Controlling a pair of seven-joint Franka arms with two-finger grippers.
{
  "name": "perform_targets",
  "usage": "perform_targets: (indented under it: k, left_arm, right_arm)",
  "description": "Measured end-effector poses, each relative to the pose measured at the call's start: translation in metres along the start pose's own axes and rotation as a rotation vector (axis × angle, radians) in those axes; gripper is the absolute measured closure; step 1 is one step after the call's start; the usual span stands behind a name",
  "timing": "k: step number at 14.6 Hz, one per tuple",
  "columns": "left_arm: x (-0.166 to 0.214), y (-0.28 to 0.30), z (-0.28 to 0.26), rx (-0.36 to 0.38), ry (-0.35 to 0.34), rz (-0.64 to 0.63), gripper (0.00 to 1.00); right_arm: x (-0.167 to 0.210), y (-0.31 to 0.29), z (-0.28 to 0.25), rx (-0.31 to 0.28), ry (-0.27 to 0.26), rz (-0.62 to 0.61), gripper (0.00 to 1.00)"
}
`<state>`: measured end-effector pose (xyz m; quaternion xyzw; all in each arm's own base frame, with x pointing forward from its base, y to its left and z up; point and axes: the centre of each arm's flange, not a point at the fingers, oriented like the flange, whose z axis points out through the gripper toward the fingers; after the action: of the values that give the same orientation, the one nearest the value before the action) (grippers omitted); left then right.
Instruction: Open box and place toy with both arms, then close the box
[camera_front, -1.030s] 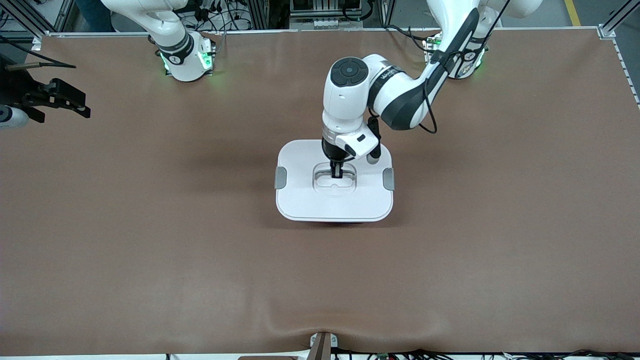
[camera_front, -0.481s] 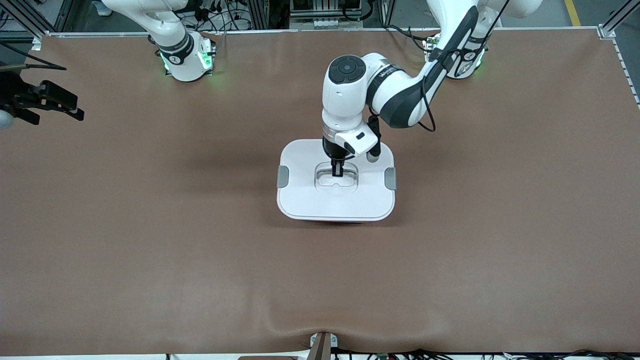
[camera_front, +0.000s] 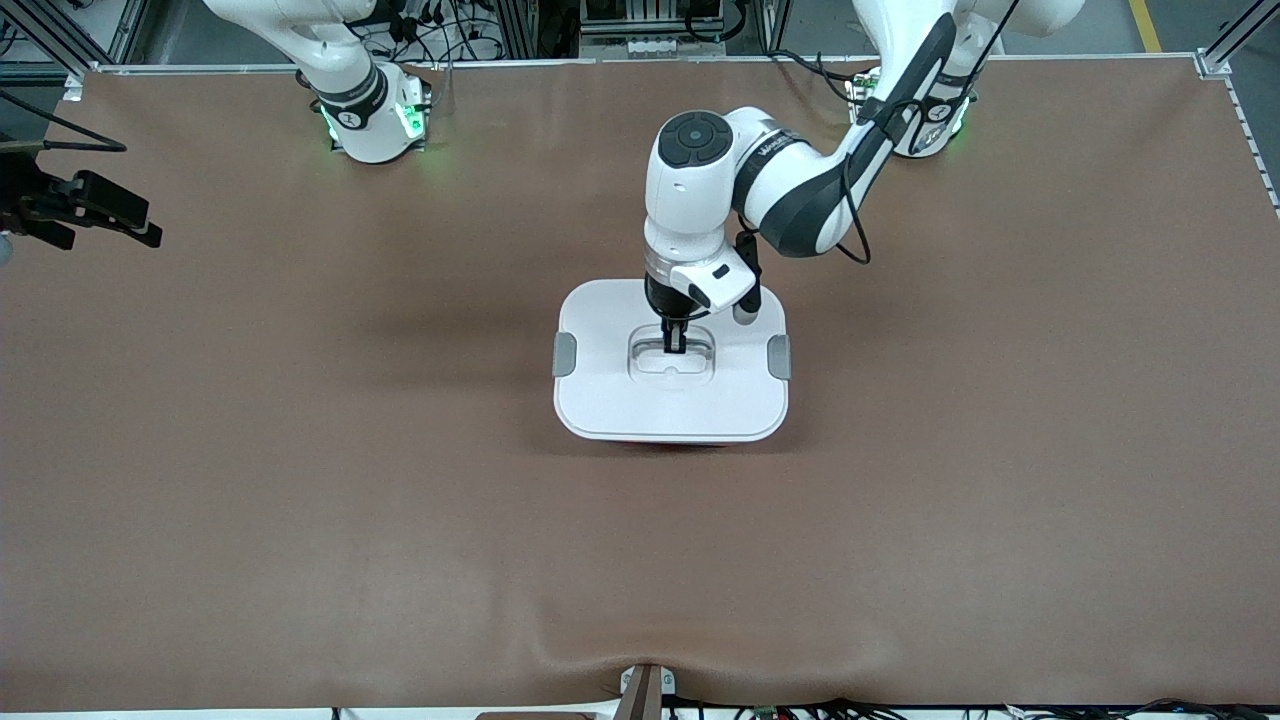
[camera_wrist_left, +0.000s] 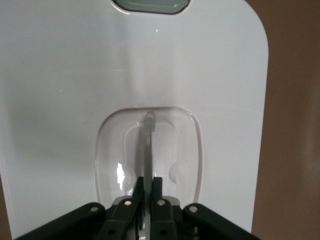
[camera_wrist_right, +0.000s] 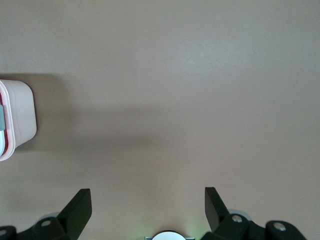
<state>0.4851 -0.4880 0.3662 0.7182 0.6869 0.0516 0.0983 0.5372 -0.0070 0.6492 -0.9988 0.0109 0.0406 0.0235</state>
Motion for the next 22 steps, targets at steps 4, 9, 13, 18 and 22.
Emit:
perform_targets:
  k: [4,9,13,18,22]
  left_arm:
    - [0.001,-0.003,0.004,0.002,0.0,0.002,0.93]
    - [0.0,-0.01,0.011,0.01,0.003,0.011,0.93]
    - [0.0,-0.011,0.011,0.01,0.002,0.012,0.93]
    - [-0.001,-0.01,0.011,-0.007,0.007,0.027,0.93]
    - [-0.002,-0.012,0.012,-0.011,0.001,0.026,0.93]
  right_arm:
    - [0.0,0.0,0.0,-0.004,0.0,0.006,0.0]
    - [0.001,0.004,0.001,-0.007,-0.001,0.014,0.0]
    - [0.001,0.012,0.001,-0.006,-0.002,0.03,0.0]
    - [0.002,0.011,0.001,-0.006,0.003,0.028,0.0]
    - [0.006,0.015,0.004,-0.038,0.02,0.032,0.0]
